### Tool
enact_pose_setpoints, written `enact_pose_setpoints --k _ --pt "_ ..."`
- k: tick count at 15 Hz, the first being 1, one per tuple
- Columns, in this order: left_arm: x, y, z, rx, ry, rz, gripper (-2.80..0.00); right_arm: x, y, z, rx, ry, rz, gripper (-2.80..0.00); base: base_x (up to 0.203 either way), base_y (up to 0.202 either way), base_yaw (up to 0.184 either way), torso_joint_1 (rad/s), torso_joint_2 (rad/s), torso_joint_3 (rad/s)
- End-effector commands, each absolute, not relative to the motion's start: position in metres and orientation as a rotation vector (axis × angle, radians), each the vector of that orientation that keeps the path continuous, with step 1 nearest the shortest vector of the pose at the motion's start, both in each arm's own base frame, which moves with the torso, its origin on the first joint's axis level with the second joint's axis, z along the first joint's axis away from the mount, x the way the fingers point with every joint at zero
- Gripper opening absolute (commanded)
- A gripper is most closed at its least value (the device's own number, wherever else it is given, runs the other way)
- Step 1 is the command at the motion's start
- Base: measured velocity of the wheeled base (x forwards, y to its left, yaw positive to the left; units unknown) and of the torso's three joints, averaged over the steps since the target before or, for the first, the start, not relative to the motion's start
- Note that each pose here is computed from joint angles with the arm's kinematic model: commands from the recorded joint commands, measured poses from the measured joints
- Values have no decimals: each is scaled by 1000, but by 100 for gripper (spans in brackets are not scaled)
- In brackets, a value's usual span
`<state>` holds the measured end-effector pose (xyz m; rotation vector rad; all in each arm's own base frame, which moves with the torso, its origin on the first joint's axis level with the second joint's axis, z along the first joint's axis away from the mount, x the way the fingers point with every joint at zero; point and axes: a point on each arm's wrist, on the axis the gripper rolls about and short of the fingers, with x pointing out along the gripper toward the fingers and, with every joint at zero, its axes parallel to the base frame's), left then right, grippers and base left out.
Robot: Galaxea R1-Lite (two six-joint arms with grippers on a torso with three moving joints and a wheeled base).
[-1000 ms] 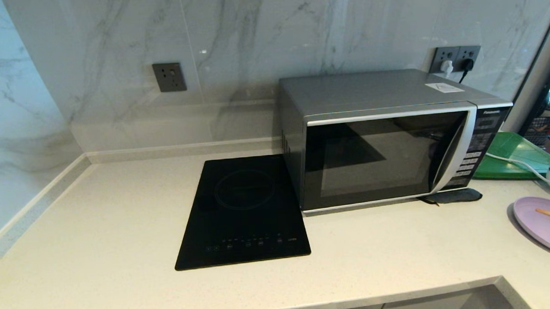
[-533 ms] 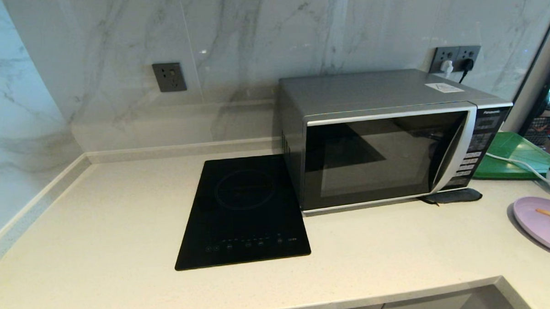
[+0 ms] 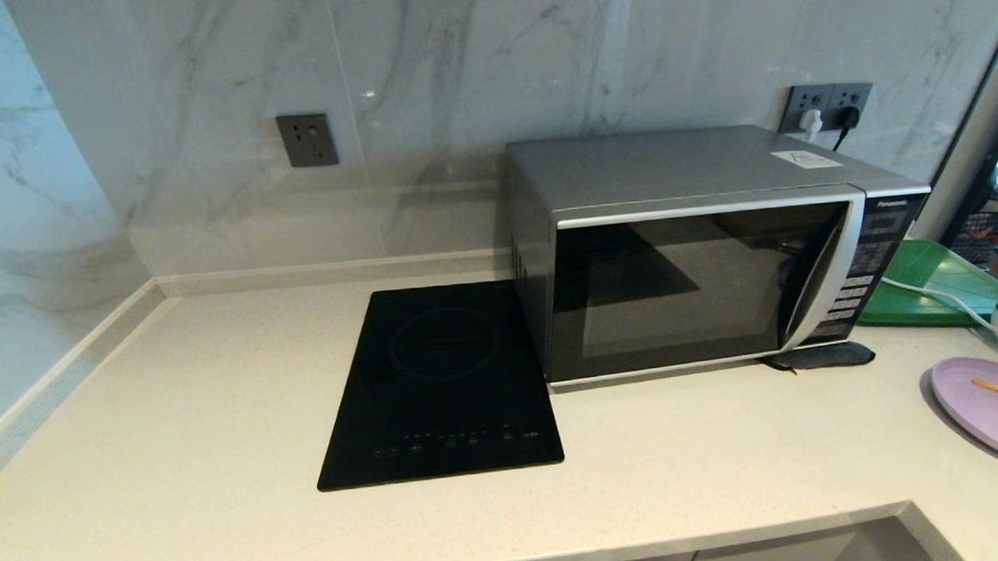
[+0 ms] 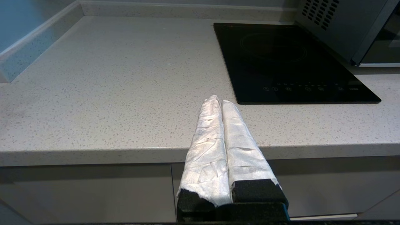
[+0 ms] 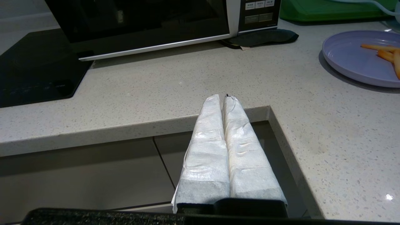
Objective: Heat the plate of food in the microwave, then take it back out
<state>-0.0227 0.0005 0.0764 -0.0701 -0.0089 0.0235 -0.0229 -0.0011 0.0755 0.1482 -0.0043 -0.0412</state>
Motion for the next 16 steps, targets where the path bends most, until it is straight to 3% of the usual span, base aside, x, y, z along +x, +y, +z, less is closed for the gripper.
enact_pose_setpoints --k 1,16 --pt "-23 0 76 -71 -9 24 -280 -23 -1 75 150 -2 -41 -280 0 0 0 0 0 0" --pt "-23 0 76 -71 -9 24 -280 -23 -1 75 149 -2 -41 -280 0 0 0 0 0 0"
